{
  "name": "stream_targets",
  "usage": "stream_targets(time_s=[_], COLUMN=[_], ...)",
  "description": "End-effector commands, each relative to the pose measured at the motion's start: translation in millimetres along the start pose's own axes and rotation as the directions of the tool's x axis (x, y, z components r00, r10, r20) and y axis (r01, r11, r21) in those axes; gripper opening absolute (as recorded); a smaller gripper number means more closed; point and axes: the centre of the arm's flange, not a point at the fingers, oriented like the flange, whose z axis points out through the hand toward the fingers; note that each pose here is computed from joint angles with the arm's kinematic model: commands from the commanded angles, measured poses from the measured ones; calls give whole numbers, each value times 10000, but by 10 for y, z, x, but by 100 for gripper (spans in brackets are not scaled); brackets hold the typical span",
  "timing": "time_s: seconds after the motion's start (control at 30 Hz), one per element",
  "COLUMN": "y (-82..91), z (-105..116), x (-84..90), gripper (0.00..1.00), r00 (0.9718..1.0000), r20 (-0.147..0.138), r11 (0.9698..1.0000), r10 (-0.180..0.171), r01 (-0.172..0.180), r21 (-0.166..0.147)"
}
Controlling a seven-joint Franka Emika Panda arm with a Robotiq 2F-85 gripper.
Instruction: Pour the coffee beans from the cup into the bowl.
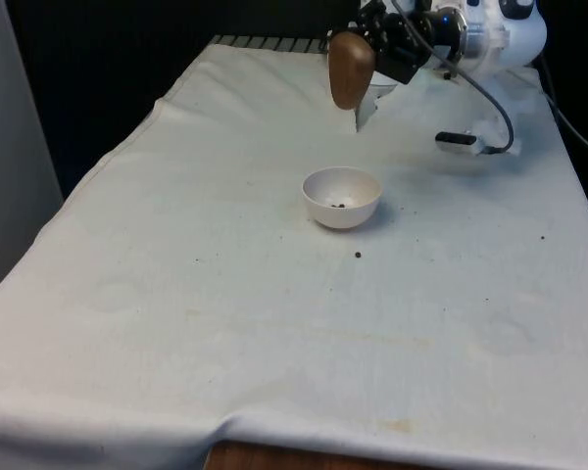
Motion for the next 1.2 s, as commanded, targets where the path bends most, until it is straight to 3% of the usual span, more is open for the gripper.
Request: stream_targets(time_s=[0.0, 0.23, 0.27, 0.33, 0.7, 0.9, 0.93, 0.97, 1.17], y=[3, 33, 34, 35, -11, 6, -5, 15, 74], z=[-3, -59, -42, -57, -46, -48, -41, -49, -83], x=[0, -22, -16, -52, -212, -172, -181, -161, -44], gripper=[3, 3, 3, 3, 3, 3, 3, 3, 3], r00=[10000, 9989, 9994, 9985, 9964, 9922, 9935, 9920, 9922], r20=[-20, -404, -280, -450, -637, -959, -869, -973, -1055], r11=[10000, 9997, 9997, 9995, 9983, 9964, 9968, 9963, 9973], r10=[-16, -251, -226, -319, -557, -797, -741, -801, -660], r01=[16, 251, 226, 318, 545, 766, 711, 768, 621], r21=[-11, -10, -28, -35, -211, -357, -368, -374, -403])
